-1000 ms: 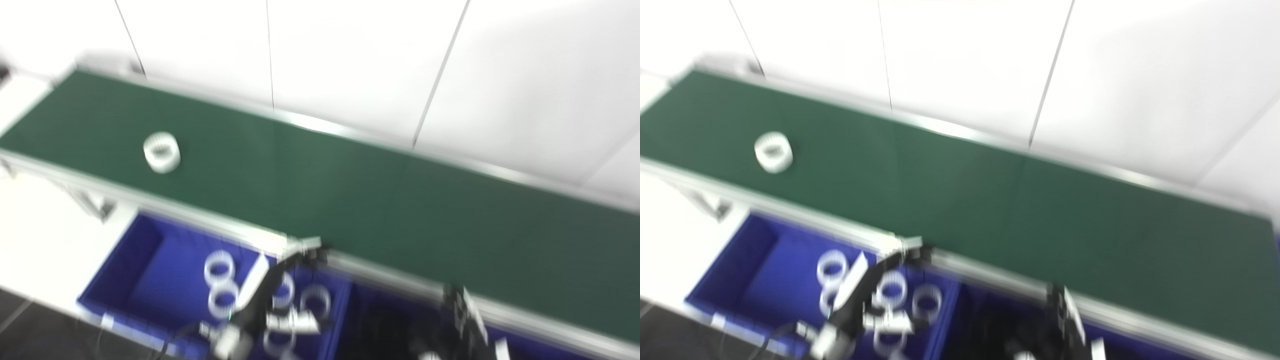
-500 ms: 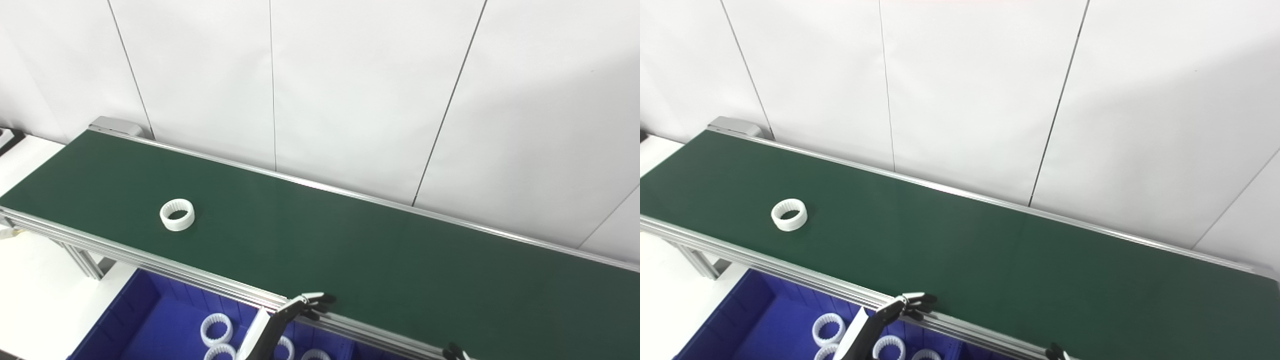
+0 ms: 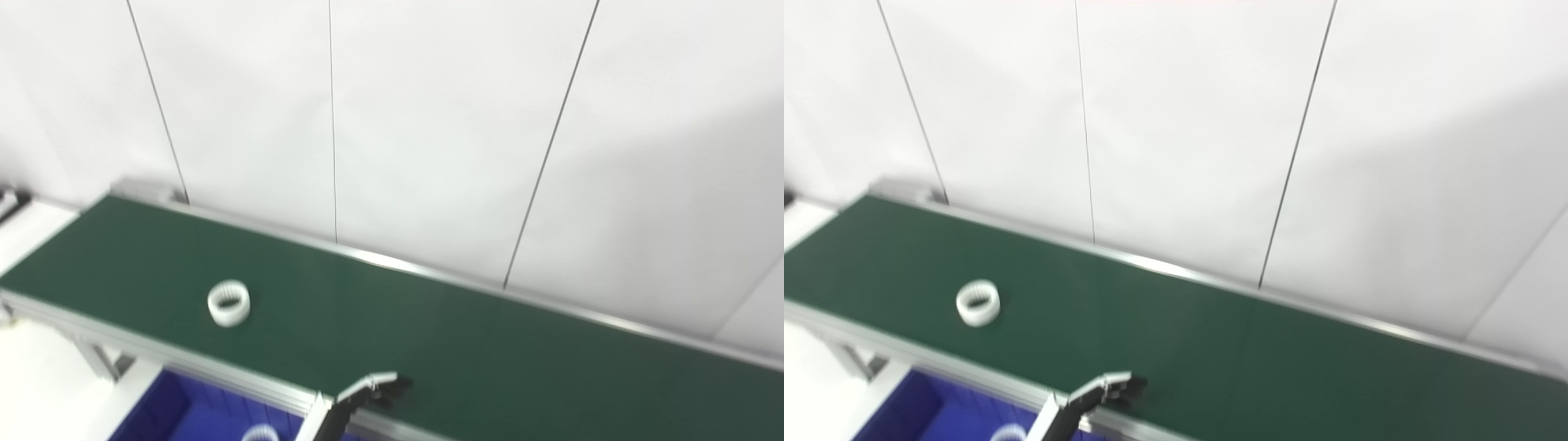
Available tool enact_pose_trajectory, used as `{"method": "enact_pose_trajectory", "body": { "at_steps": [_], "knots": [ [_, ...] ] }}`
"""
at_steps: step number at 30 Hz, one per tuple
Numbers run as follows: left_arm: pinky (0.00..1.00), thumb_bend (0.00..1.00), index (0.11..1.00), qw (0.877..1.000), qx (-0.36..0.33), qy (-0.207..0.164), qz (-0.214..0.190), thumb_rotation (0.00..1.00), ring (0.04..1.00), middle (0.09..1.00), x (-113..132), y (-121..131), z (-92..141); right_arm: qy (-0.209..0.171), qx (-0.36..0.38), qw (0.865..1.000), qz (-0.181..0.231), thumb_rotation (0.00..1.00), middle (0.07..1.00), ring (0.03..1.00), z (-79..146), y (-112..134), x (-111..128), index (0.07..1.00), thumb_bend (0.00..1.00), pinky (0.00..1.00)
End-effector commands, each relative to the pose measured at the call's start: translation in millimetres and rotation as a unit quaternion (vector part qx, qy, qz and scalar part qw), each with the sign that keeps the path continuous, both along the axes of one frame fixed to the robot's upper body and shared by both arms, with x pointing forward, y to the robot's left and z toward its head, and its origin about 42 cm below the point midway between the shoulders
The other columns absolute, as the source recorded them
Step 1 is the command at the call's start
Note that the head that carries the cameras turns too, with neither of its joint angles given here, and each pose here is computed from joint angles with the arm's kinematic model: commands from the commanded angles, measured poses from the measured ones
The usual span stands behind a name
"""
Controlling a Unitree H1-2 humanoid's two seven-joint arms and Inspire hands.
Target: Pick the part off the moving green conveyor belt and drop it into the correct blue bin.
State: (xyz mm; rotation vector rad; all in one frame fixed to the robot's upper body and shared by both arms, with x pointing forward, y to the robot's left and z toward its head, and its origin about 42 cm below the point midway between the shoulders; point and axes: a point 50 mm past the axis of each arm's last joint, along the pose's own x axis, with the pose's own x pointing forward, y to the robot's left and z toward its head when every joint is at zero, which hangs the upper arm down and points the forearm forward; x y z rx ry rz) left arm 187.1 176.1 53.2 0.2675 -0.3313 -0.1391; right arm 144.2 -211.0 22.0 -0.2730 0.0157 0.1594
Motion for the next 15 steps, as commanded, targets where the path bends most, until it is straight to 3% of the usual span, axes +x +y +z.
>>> {"method": "enact_pose_trajectory", "body": {
  "at_steps": [1,7,15],
  "knots": [
    [0.63,1.00,0.743,0.999,-0.014,-0.034,-0.002,0.49,0.712,0.765,12,3,14,-0.040,0.008,0.999,0.000,0.31,0.866,0.811,9,4,4,0.899,0.52,0.72],
    [0.62,0.98,0.738,0.998,-0.010,-0.064,0.007,0.50,0.713,0.766,20,2,21,-0.040,0.007,0.999,-0.003,0.31,0.867,0.809,8,4,4,0.894,0.52,0.71],
    [0.62,0.99,0.733,0.993,-0.020,-0.116,0.028,0.51,0.719,0.766,43,0,47,-0.040,0.015,0.999,-0.006,0.33,0.868,0.812,7,4,4,0.893,0.54,0.71]
  ]
}}
